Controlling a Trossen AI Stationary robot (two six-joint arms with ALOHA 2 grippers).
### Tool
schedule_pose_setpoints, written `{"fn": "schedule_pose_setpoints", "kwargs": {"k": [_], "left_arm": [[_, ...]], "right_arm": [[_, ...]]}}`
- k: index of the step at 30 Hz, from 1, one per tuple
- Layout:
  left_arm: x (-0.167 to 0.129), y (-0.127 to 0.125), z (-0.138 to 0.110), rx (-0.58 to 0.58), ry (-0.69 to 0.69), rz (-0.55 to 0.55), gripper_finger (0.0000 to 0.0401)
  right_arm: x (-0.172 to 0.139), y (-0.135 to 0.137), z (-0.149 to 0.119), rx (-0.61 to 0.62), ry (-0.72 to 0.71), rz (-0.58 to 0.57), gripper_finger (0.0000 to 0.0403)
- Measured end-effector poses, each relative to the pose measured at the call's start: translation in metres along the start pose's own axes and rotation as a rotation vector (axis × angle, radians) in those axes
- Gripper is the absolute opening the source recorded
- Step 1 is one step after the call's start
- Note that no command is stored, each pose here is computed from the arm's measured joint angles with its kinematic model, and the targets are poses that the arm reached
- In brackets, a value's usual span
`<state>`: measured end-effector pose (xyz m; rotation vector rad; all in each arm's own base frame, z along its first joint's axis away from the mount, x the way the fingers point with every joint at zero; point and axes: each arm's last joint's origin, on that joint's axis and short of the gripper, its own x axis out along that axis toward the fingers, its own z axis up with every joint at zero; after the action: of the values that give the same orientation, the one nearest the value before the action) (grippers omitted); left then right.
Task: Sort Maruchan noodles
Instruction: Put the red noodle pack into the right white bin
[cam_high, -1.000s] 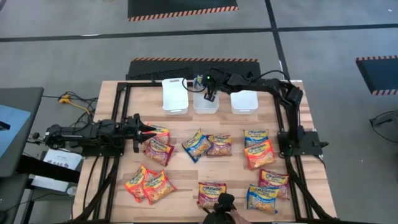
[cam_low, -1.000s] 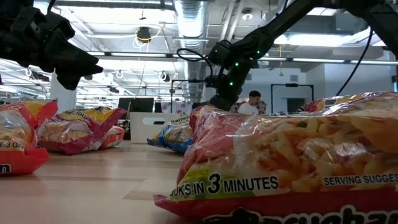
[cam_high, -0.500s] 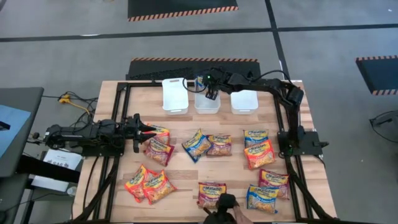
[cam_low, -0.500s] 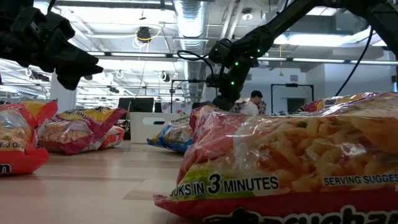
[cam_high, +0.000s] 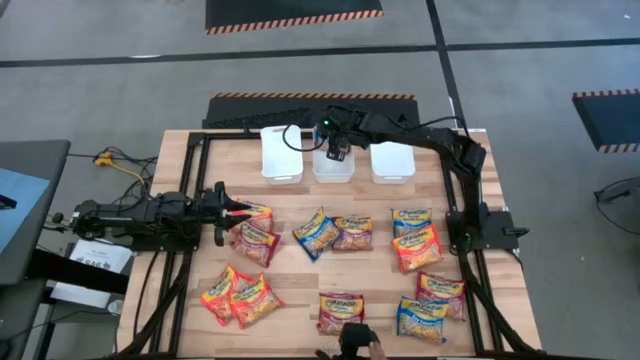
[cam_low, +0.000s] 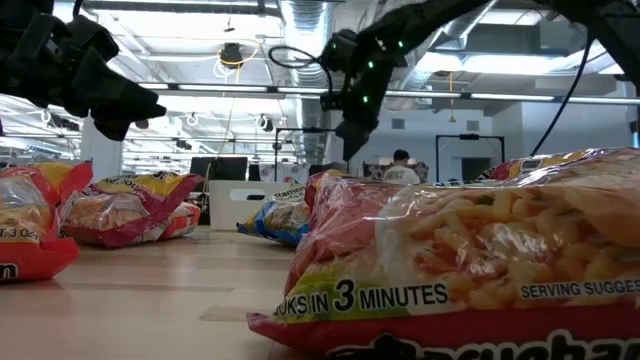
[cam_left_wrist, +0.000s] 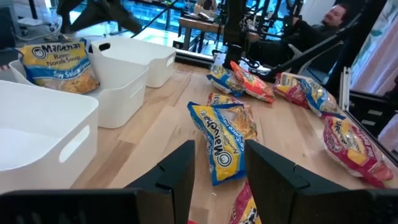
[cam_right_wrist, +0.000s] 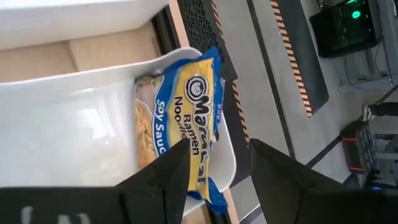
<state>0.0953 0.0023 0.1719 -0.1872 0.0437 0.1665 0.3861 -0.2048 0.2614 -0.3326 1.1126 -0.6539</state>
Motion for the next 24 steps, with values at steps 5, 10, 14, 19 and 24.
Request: {"fn": "schedule_pose_setpoints", "kwargs": {"k": [5,10,14,19,24], "left_arm": [[0.000,0.000,0.001,0.000,-0.014,0.010,0.0126],[0.000,0.002,0.002,0.031,-0.028,0.064,0.0126],[0.000,0.003,0.007,0.060,-0.084,0.086,0.0126],[-0.002,0.004,0.021,0.087,-0.206,0.101,0.0126],[-0.008,0.002,0.040,0.141,-0.229,0.081,0.0126]], "right_arm": [[-0.025,-0.004,0.011,-0.006,0.030,0.007,0.0183],[-0.049,-0.006,0.015,0.023,0.076,0.036,0.0182],[-0.065,-0.005,0.015,0.056,0.127,0.057,0.0182],[-0.085,0.000,0.017,0.067,0.159,0.077,0.0182],[-0.110,0.006,0.023,0.078,0.145,0.092,0.0182]]}}
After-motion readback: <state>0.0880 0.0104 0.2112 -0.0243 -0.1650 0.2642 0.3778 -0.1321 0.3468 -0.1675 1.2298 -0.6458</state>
